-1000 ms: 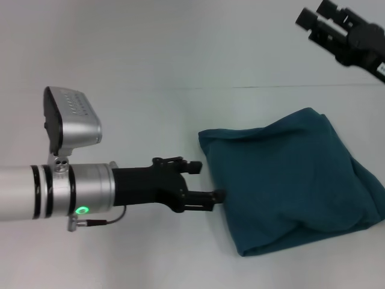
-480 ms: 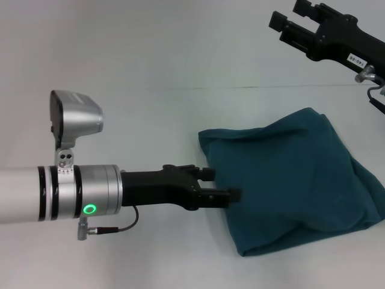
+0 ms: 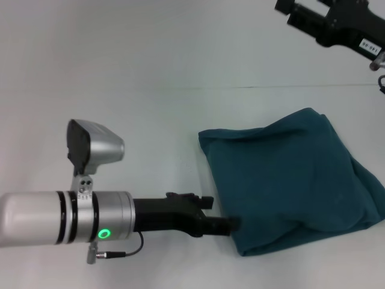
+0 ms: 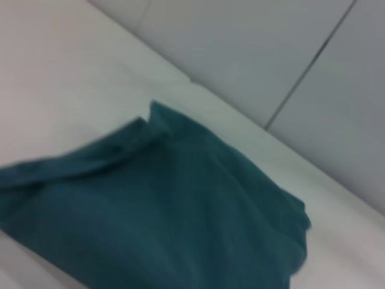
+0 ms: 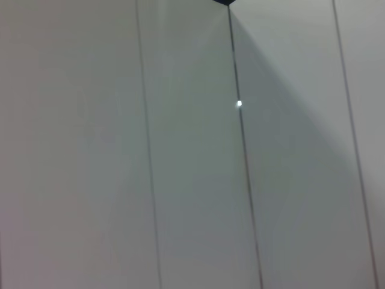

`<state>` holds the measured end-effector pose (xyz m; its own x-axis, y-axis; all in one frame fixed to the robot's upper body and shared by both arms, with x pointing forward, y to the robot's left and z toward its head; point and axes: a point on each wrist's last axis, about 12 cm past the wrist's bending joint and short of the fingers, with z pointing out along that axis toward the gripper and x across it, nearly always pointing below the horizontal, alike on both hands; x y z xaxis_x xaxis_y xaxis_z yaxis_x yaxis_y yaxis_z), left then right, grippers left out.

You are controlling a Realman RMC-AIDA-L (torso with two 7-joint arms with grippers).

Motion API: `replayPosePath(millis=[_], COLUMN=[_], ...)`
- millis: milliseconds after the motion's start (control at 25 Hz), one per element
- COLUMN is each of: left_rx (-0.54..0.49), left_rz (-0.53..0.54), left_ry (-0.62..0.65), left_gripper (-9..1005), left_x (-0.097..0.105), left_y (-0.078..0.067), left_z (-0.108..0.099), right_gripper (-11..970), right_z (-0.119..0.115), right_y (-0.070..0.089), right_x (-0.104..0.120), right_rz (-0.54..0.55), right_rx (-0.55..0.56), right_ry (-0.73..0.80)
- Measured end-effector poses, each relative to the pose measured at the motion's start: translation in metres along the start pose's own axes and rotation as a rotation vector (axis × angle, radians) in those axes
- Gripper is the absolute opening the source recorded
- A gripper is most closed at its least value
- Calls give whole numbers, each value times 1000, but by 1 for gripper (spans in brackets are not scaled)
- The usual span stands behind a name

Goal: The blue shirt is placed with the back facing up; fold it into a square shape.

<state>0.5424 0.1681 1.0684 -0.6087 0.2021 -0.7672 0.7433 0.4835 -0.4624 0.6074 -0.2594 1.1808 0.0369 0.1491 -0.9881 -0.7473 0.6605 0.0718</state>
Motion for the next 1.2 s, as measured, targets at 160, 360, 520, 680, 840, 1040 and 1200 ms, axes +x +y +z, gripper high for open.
replayPosePath(millis=[160, 360, 520, 680, 840, 1040, 1200], left_rx=[-3, -28, -39, -50, -44, -59, -104], left_rz=[-12, -81, -71, -81, -77, -11, 90], left_ry=[16, 50, 104, 112, 121, 140, 164], left_gripper=[861, 860, 859, 859, 858, 859, 859], left_x=[5, 6, 6, 6, 6, 1, -5], left_y=[-1, 1, -2, -2, -4, -6, -8], left_z=[2, 0, 3, 3, 5, 10, 13], right_gripper=[734, 735, 735, 735, 735, 734, 734], right_z=[1, 2, 1, 0, 1, 2, 1], right_y=[5, 9, 10, 11, 10, 7, 3], right_x=[1, 3, 6, 7, 6, 7, 8], right_rz=[0, 14, 30, 34, 33, 14, 3], right_rx=[-31, -56, -63, -64, -62, -42, -14], right_ry=[3, -4, -7, -12, -13, -11, -4])
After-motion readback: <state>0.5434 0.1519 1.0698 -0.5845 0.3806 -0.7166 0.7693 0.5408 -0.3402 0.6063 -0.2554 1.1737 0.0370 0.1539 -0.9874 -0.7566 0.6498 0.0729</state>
